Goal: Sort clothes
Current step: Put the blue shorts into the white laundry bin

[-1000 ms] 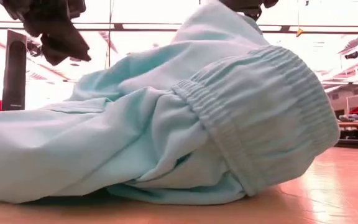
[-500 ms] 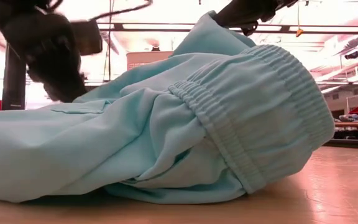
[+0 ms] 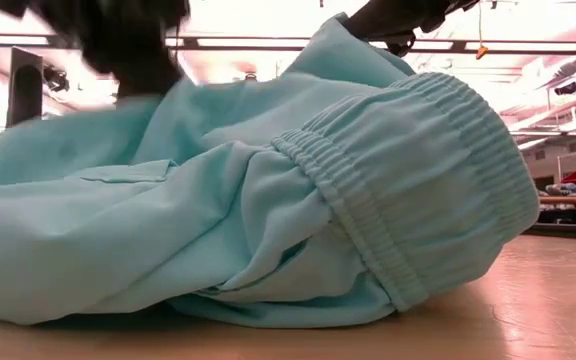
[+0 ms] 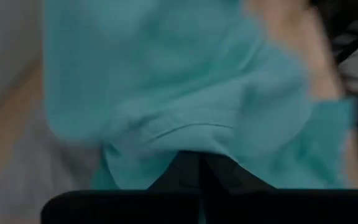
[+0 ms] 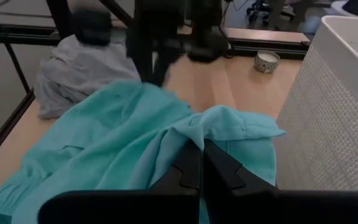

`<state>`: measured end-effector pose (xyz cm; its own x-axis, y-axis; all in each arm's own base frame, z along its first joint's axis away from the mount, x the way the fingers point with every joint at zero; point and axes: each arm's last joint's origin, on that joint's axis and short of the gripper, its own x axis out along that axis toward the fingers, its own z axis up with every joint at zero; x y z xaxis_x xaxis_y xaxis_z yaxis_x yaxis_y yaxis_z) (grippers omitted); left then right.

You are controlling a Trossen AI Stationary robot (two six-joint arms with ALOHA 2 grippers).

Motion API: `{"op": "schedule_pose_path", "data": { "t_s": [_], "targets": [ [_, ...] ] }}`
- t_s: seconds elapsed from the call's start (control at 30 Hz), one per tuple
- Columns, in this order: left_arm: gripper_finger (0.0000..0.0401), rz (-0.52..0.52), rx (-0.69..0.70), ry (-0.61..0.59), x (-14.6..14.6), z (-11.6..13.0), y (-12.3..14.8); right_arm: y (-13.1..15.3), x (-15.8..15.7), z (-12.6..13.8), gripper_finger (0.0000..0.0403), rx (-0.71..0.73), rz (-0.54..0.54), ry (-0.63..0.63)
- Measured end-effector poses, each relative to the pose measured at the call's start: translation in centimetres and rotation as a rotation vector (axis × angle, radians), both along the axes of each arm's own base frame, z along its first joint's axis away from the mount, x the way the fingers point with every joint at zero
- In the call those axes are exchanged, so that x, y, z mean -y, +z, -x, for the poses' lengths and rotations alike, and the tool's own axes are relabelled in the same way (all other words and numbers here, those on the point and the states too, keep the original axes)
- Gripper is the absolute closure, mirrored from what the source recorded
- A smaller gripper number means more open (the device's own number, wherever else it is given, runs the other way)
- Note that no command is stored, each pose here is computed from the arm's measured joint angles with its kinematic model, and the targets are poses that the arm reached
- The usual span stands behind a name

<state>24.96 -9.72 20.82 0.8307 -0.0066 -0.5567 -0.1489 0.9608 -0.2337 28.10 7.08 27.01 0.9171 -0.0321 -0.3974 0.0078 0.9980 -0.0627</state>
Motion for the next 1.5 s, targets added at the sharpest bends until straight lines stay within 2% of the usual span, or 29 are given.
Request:
{"op": "schedule_pose_path", "data": {
  "t_s": [0.17, 0.43, 0.6, 0.77, 0.9, 1.1, 1.23, 1.37, 1.5],
  "targets": [
    [0.04, -0.079, 0.193, -0.046, -0.6, 1.1, 6.2, 0.6, -0.1, -0.2, 0.0401, 0.065, -0.001, 0.006],
    [0.0401, -0.292, 0.391, -0.013, -2.7, 2.5, 14.5, 3.3, 0.3, -0.9, 0.0402, 0.309, 0.074, 0.024],
    [0.0401, -0.406, 0.456, 0.03, -4.5, 2.7, 19.0, 7.6, 0.8, -1.5, 0.0402, 0.438, 0.162, 0.013],
    [0.0401, -0.507, 0.524, 0.101, -6.5, 3.4, 23.2, 13.2, 1.6, -1.4, 0.0402, 0.573, 0.335, -0.009],
    [0.0401, -0.591, 0.587, 0.173, -8.2, 4.4, 26.4, 18.0, 3.3, -0.7, 0.0402, 0.665, 0.459, -0.08],
    [0.0401, -0.658, 0.654, 0.301, -10.6, 6.3, 30.0, 23.2, 7.0, 1.0, 0.0402, 0.662, 0.562, -0.274],
    [0.0401, -0.67, 0.718, 0.305, -11.6, 7.3, 31.7, 25.5, 9.2, 2.4, 0.0402, 0.613, 0.617, -0.416],
    [0.0401, -0.694, 0.743, 0.35, -12.9, 7.3, 32.2, 26.8, 10.8, 3.5, 0.0402, 0.583, 0.641, -0.474],
    [0.0401, -0.714, 0.7, 0.373, -14.1, 6.5, 31.8, 26.8, 12.0, 3.9, 0.0402, 0.532, 0.65, -0.523]
  ]
}}
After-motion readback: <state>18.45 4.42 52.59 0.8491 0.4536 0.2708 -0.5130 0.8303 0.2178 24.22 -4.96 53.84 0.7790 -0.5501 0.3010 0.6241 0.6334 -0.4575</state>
